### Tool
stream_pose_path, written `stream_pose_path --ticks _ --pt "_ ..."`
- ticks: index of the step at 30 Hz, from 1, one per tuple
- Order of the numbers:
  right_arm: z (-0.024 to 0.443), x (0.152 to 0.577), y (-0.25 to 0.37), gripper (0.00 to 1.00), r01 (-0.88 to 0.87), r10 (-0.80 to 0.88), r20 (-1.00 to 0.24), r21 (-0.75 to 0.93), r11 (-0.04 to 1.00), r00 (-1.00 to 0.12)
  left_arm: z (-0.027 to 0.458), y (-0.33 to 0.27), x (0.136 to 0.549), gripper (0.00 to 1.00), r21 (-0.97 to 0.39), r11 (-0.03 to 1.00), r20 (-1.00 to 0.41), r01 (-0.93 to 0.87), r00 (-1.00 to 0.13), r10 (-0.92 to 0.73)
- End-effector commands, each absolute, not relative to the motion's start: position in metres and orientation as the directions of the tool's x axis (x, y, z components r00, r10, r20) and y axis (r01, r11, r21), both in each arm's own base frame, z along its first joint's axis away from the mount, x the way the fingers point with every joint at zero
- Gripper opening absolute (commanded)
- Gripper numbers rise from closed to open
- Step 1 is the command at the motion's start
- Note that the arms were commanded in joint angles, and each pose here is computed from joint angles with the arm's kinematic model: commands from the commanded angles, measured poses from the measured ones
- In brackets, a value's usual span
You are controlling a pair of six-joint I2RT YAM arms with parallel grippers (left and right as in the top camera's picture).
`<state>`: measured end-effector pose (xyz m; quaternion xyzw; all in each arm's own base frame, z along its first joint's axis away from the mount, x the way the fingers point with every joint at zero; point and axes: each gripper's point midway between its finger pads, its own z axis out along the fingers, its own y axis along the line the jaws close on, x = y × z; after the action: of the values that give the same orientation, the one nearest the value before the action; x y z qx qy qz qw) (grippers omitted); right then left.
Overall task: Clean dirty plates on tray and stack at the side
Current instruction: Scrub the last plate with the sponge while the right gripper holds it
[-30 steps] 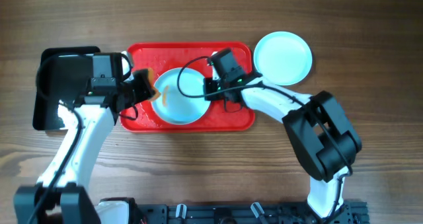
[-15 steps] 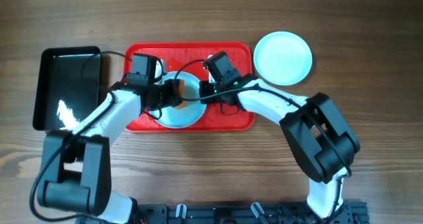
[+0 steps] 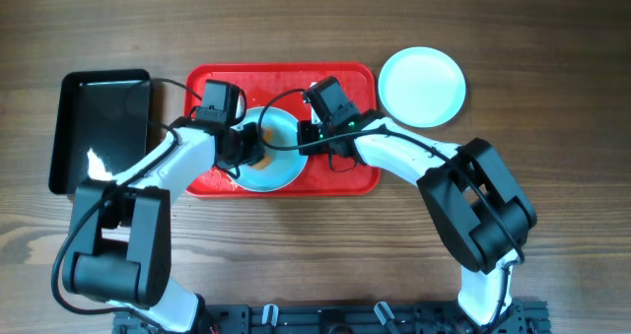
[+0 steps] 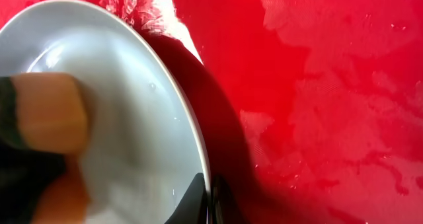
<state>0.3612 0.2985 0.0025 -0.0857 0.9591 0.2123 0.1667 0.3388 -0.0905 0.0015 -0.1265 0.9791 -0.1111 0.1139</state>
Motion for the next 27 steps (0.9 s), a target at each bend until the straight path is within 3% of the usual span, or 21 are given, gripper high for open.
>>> stream_pose_path --ticks 1,5,9,12,17,27 --pt "-0.027 0.350 0.284 0.04 -0.196 -0.100 -0.290 0.325 0.925 -0.952 -0.019 -0.013 0.315 0.04 0.171 0.934 -0.242 -0.315 -0.932 -0.270" --pt "-0.028 0.350 0.281 0.04 -0.190 -0.098 -0.289 0.311 0.931 -0.952 0.000 0.013 0.315 0.04 0.304 0.889 -0.310 -0.342 -0.918 -0.247" --pt "-0.028 0.350 0.281 0.04 -0.190 -0.098 -0.288 0.311 0.931 -0.952 0.029 0.016 0.324 0.04 0.277 0.883 -0.398 -0.379 -0.881 -0.253" --pt "-0.028 0.349 0.281 0.04 -0.189 -0.098 -0.287 0.311 0.931 -0.953 0.058 0.010 0.330 0.04 0.176 0.884 -0.479 -0.434 -0.822 -0.308" --pt "-0.028 0.349 0.281 0.04 -0.189 -0.098 -0.287 0.311 0.931 -0.953 0.085 -0.028 0.343 0.04 -0.072 0.930 -0.497 -0.361 -0.795 -0.347" --pt "-0.028 0.350 0.282 0.04 -0.167 -0.076 -0.280 0.319 0.933 -0.957 0.058 -0.098 0.342 0.04 -0.367 0.905 -0.297 -0.212 -0.896 -0.331"
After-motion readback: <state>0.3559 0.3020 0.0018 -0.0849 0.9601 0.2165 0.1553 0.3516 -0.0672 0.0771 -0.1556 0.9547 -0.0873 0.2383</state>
